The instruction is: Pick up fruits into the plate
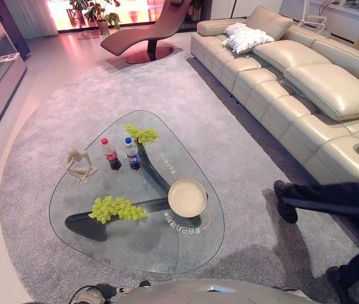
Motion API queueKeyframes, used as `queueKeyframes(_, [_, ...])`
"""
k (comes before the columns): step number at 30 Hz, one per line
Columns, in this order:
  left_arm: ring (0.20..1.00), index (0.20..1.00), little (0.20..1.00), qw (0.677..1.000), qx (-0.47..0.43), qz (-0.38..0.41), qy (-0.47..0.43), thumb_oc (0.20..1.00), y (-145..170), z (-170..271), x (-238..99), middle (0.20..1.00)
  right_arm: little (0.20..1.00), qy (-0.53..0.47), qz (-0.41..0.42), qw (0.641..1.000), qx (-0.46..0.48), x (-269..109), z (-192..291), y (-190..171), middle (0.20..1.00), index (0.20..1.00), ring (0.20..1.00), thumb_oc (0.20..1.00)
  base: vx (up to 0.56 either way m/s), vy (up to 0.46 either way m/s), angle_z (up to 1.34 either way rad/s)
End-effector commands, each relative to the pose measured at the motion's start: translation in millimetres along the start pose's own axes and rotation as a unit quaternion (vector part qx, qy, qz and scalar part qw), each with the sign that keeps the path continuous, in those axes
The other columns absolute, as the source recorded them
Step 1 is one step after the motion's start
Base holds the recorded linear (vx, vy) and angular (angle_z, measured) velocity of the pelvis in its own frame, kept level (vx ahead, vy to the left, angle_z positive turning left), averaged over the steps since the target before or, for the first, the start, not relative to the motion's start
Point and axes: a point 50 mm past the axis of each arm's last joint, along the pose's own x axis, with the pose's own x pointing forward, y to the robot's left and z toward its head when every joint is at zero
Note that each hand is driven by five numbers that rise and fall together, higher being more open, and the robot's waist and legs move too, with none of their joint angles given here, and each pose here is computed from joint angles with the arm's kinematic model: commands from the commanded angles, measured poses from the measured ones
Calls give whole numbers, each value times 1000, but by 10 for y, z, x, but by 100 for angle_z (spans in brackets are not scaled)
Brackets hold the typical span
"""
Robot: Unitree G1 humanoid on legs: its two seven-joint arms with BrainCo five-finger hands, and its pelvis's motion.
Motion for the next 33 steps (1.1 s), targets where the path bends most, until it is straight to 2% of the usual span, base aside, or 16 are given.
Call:
queueKeyframes(1, [1000, 1000, 1000, 999, 18, 22, -18, 1000, 160, 169, 5, 1000, 1000, -7, -6, 999, -32, -16, 196, -73, 1000, 1000, 1000, 1000, 0, 0, 0])
queueKeyframes(23, [1000, 1000, 1000, 997, 26, 77, -16, 1000, 207, 165, 0, 1000, 1000, -5, -6, 1000, -29, -15, 190, -49, 1000, 1000, 1000, 1000, 0, 0, 0])
queueKeyframes(29, [1000, 1000, 1000, 983, 78, 139, -92, 1000, 343, 391, -35, 1000, 1000, -8, -7, 999, -38, -21, 218, -96, 1000, 1000, 1000, 1000, 16, 0, 0])
queueKeyframes(33, [1000, 1000, 1000, 957, 122, 201, -169, 1000, 580, 790, -136, 1000, 1000, -20, -16, 999, -43, -48, 317, -250, 1000, 1000, 1000, 1000, -29, 9, -7])
